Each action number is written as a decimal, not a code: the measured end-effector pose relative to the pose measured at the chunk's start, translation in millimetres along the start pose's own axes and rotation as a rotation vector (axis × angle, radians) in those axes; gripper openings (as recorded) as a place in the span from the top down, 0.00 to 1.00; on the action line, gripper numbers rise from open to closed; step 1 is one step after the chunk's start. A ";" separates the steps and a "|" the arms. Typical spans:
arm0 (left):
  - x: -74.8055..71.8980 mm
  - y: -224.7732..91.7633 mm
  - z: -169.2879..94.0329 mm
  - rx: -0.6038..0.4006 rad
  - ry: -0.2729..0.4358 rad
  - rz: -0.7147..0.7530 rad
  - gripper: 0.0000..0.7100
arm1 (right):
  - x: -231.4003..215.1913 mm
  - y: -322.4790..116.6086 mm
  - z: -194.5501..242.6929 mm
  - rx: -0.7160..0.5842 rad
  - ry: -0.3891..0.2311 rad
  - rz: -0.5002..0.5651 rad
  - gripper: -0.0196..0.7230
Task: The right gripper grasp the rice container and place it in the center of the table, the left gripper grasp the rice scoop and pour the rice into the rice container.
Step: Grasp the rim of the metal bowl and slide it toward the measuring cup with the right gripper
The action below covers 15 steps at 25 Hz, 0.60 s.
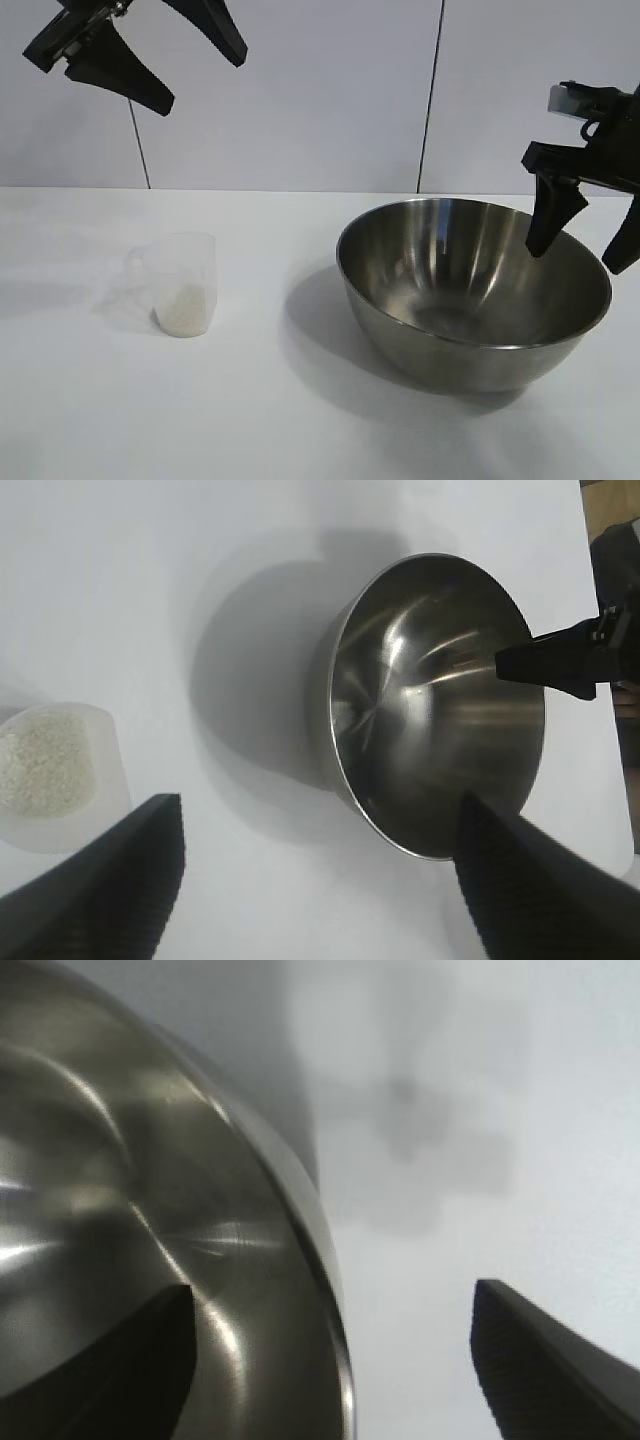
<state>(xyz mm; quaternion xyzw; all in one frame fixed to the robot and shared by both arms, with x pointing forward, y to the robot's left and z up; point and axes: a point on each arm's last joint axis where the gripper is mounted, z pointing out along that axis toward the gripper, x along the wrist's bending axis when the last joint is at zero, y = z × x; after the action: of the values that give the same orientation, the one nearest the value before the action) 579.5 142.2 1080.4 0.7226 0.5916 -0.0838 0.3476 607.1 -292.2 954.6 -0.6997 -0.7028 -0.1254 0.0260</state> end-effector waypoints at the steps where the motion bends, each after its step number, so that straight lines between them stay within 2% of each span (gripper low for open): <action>1: 0.0 0.0 0.0 0.000 0.000 0.000 0.23 | -0.7 0.4 4.8 0.009 0.005 0.007 0.27; 7: 0.0 0.0 0.0 0.000 0.000 0.000 0.23 | -1.2 2.6 22.8 0.029 0.045 0.041 0.28; 9: 0.0 0.2 0.0 -0.002 0.000 0.000 0.23 | -0.9 2.7 24.4 0.032 0.051 0.047 0.33; 15: 0.0 0.3 0.0 -0.003 0.000 0.000 0.23 | -0.6 2.8 24.4 0.031 0.054 0.047 0.86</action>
<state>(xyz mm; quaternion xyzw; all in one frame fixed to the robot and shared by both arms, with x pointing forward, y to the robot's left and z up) 579.8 142.2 1080.5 0.7222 0.5918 -0.0828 0.3485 613.2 -287.7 931.2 -0.7120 -0.6870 -0.1327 0.0590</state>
